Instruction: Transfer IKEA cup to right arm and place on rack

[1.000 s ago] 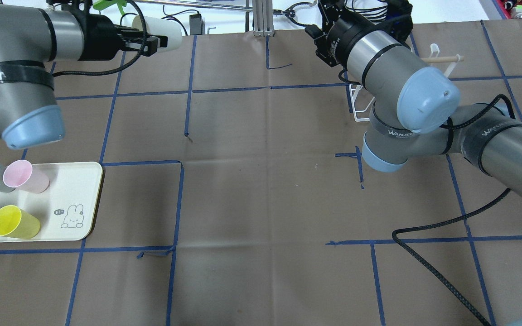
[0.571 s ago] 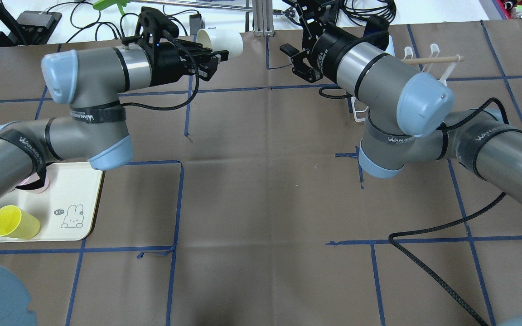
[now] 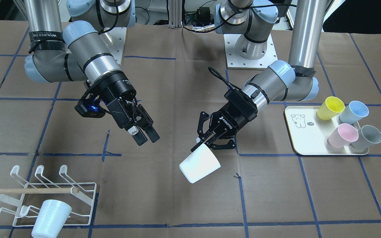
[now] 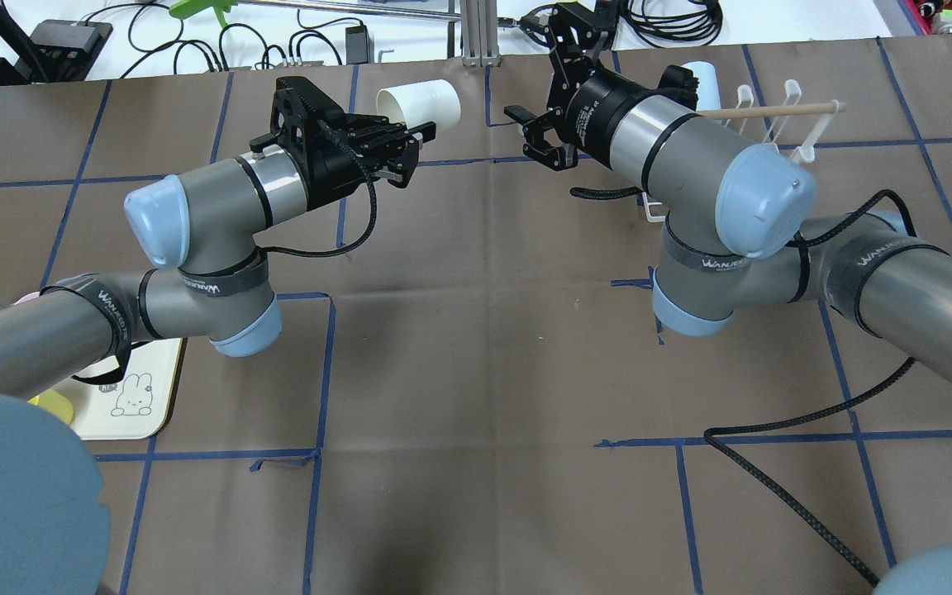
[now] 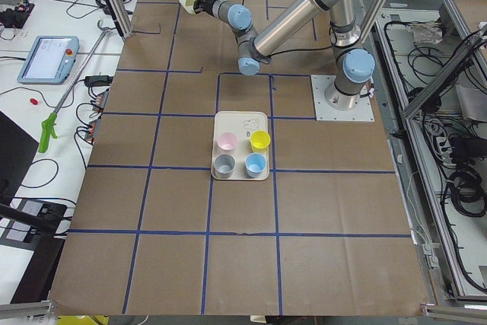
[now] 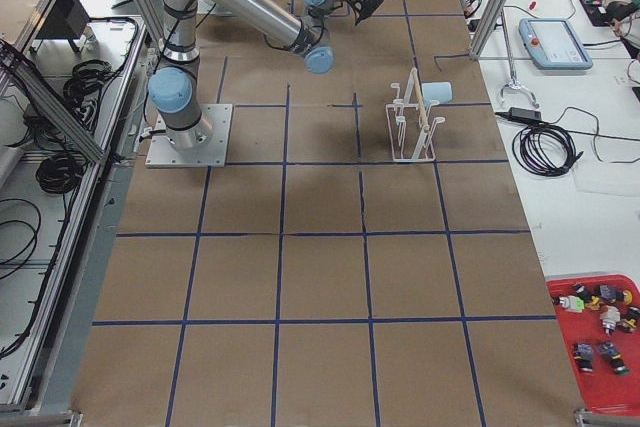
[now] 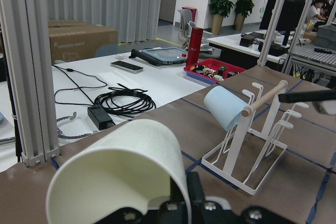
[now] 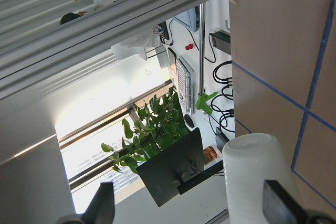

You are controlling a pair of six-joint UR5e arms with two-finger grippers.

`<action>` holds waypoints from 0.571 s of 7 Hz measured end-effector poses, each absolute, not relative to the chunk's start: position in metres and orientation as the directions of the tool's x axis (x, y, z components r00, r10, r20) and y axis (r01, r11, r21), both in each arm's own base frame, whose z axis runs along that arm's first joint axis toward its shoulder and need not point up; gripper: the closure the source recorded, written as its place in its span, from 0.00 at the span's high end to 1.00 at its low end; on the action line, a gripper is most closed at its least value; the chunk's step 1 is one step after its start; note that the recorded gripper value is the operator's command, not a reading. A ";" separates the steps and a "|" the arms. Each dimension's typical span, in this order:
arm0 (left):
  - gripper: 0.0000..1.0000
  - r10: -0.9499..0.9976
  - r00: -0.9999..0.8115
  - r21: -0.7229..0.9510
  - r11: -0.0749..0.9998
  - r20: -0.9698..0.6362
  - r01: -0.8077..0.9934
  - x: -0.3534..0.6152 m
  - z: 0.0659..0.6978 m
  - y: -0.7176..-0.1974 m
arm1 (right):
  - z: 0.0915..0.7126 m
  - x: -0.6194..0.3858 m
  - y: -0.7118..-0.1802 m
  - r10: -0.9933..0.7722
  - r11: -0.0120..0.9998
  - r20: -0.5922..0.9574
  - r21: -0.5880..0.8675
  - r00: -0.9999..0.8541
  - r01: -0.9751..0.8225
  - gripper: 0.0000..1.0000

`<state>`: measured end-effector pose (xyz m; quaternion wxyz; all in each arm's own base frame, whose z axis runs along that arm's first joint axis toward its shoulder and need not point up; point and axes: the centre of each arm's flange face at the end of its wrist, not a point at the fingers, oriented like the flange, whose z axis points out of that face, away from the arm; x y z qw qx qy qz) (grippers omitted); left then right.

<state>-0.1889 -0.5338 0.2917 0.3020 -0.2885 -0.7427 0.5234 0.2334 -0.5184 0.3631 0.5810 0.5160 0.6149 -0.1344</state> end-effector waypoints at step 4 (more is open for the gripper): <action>0.02 0.748 -0.637 -0.952 0.298 0.186 0.072 -0.212 0.297 -0.522 | 0.331 0.243 -0.519 0.487 0.490 -0.871 0.331 0.061 0.806 0.99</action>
